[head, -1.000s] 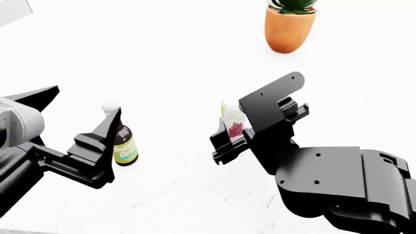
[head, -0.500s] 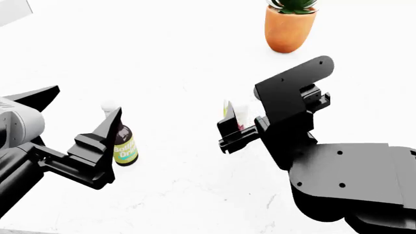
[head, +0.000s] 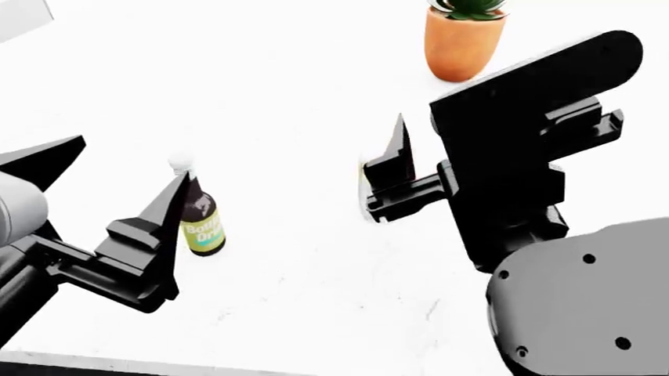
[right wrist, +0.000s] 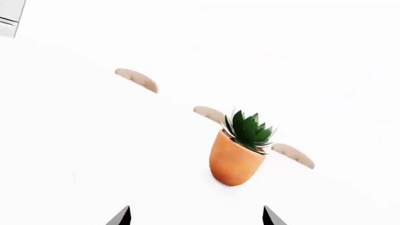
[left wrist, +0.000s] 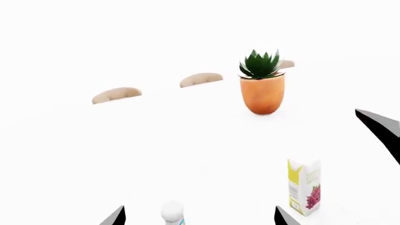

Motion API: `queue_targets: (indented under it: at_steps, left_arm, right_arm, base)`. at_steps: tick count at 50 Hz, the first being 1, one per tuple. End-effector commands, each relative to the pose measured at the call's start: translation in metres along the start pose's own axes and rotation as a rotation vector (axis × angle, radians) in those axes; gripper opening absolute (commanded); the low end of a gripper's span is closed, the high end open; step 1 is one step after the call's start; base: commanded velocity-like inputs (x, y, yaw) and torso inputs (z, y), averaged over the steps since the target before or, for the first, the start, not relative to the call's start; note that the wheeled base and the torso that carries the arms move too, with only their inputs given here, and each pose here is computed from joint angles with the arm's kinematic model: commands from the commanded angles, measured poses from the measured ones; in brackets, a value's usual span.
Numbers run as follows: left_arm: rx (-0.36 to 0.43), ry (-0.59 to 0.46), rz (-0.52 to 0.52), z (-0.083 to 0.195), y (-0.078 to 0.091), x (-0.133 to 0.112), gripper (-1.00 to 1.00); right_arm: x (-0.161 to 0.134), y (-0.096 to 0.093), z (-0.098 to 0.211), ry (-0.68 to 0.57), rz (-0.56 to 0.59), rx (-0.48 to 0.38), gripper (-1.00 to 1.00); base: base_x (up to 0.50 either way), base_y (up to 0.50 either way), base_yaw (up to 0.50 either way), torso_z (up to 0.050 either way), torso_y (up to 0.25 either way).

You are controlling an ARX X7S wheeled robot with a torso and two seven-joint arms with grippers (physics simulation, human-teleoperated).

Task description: Move the drinks to the dining counter.

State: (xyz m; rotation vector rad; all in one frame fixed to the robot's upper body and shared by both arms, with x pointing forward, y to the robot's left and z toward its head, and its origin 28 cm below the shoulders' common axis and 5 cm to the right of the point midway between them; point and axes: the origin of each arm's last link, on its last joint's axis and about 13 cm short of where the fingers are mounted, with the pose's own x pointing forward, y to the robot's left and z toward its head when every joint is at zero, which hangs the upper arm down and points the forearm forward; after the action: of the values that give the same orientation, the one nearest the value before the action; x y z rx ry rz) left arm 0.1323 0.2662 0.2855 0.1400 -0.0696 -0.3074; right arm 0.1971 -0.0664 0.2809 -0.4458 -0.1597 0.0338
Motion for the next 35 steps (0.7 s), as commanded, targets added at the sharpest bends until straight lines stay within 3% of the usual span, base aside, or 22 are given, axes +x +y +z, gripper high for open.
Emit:
queue_targets:
  at_steps: [1, 25, 35]
  left_arm:
    - [-0.003, -0.008, 0.005, -0.0011, 0.0, -0.0015, 1.0]
    - [0.004, -0.006, 0.004, 0.0006, 0.0009, -0.0022, 1.0]
    - [0.005, -0.002, 0.006, -0.0001, 0.0007, -0.0022, 1.0]
  right_arm:
    - [-0.0059, -0.0029, 0.0049, -0.041, -0.104, -0.07, 1.0]
    - [-0.0013, -0.0007, 0.0039, -0.033, -0.125, -0.106, 1.0]
    - [-0.0049, 0.0009, 0.0034, -0.056, -0.083, -0.112, 1.0]
  base:
    - [0.5, 0.04, 0.0, 0.0, 0.0]
    - [0.5, 0.04, 0.0, 0.0, 0.0]
    - [0.37, 0.04, 0.42, 0.0, 0.0]
